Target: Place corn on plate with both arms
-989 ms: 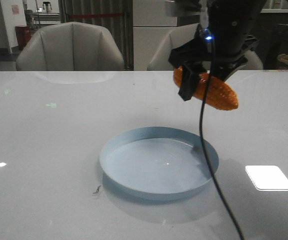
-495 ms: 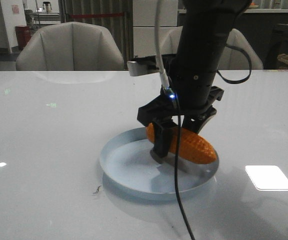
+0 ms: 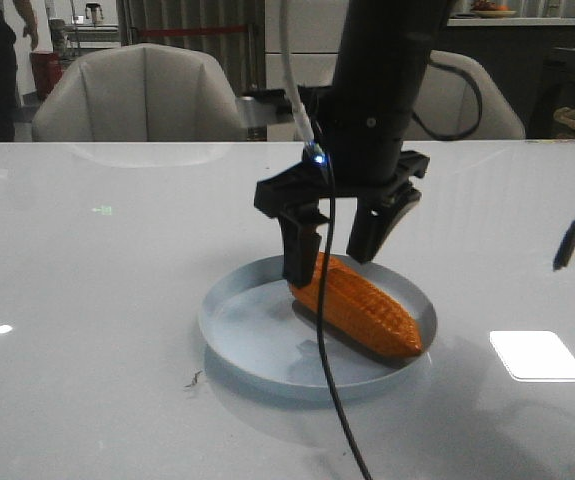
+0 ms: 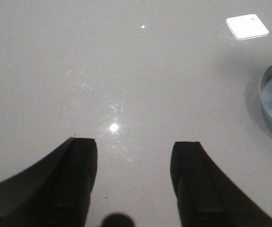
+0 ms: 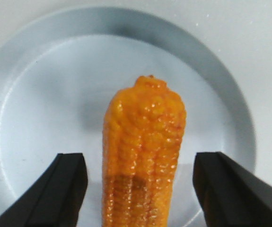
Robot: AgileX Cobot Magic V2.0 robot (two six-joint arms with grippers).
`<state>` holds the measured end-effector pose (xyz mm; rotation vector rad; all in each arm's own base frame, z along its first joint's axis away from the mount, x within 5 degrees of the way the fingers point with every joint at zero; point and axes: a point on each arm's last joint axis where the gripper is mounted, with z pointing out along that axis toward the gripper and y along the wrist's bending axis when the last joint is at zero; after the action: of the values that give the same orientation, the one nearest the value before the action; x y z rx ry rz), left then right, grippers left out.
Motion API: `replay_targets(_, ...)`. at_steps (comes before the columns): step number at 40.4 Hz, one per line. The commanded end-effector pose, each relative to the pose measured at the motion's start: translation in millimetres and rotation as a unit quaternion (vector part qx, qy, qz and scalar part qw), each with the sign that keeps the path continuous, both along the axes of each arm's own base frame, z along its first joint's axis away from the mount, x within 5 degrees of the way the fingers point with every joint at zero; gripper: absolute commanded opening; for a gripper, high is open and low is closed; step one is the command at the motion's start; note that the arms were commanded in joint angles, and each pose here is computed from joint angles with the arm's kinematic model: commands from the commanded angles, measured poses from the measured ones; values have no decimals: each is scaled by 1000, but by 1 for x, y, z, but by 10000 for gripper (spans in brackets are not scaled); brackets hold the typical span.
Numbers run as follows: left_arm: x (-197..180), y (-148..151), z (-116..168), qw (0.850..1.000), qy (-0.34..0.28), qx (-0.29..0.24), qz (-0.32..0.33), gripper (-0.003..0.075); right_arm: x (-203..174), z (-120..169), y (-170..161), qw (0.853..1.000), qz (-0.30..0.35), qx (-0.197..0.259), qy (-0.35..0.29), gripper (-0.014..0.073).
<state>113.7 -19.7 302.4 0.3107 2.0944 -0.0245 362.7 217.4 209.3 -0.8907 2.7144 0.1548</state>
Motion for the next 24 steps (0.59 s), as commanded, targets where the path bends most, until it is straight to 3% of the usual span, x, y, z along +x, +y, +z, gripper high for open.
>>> replay_targets(1,3,-1,15,999,-49,-14,2,418,5,61,-3,998,9,12,-69,581)
replay_targets(5,3,-1,16,999,-51,-13,2,418,10,98,-8,994,7,12,-111,581)
replay_targets(11,5,-1,19,997,-70,-14,2,418,7,167,-31,983,-36,47,-174,581)
replay_targets(17,6,-1,22,996,-88,-17,1,418,-16,236,-78,961,-101,88,-241,581)
replay_targets(24,6,-1,22,996,-90,-17,1,418,-61,289,-143,934,-167,96,-300,581)
